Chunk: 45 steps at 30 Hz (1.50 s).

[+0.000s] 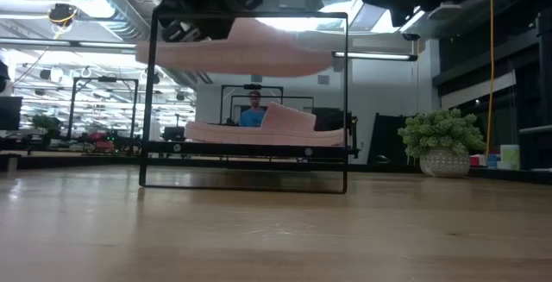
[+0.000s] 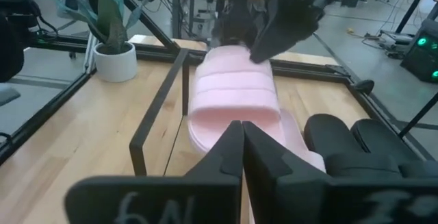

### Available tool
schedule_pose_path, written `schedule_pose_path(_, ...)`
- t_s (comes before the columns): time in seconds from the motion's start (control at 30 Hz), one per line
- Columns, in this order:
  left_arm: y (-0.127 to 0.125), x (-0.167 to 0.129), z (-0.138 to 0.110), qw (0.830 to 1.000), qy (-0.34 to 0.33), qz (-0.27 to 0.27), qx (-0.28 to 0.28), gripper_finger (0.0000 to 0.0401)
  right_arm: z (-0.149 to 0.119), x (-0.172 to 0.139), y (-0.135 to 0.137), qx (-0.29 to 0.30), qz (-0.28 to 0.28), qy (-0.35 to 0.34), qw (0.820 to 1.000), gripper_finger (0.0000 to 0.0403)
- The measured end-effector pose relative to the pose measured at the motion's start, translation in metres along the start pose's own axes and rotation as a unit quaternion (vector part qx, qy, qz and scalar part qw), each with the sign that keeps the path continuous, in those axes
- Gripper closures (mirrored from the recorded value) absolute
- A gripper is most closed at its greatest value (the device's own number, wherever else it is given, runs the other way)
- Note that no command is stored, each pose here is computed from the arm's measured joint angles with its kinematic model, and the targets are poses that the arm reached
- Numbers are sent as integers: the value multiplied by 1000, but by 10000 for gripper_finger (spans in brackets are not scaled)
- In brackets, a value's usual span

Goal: Pick and place slides into the shelf
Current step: Put the pink slide on the shelf

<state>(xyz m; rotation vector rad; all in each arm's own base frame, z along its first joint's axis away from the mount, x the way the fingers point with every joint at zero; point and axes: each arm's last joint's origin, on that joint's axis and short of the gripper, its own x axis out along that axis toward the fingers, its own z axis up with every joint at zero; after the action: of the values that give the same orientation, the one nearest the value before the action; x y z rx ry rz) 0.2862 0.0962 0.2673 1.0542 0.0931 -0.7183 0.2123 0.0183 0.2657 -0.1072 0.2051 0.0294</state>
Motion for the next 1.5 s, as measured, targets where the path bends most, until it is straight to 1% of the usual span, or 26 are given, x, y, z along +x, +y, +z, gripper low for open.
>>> schedule_pose_path(0.1,-1,4,-5,1000,-3,-3,-3,401,-3,4,1,0,1,10,1000,393)
schedule_pose_path(0.23,-3,10,-10,1000,-23,-6,-5,401,-6,8,1,-2,2,19,1000,399)
schedule_pose_path(0.37,-2,16,-10,999,-32,-4,4,401,-8,11,1,-2,2,23,1000,396)
schedule_pose_path(0.5,-4,25,-9,999,-40,-13,5,401,-8,11,2,-2,2,25,1000,392)
schedule_pose_path(0.57,-7,28,-8,999,-39,-21,0,401,-9,11,2,-2,2,25,1000,395)
schedule_pose_path(0.67,-7,34,-8,999,-40,-21,6,401,-8,11,2,-2,2,23,1000,399)
schedule_pose_path(0.73,-10,36,-10,999,-33,-29,-3,401,-8,11,1,-2,2,22,1000,397)
schedule_pose_path(0.8,-9,39,-13,999,-38,-24,2,401,-8,11,1,-1,2,20,1000,393)
schedule_pose_path(1.03,-14,51,-26,999,-34,-27,-14,401,-6,12,1,1,1,11,1000,399)
schedule_pose_path(1.2,-16,57,-32,999,-39,-26,-23,401,-6,12,1,2,1,10,1000,393)
schedule_pose_path(1.5,-17,60,-29,997,-49,-32,-46,401,-6,12,1,-1,1,10,1000,396)
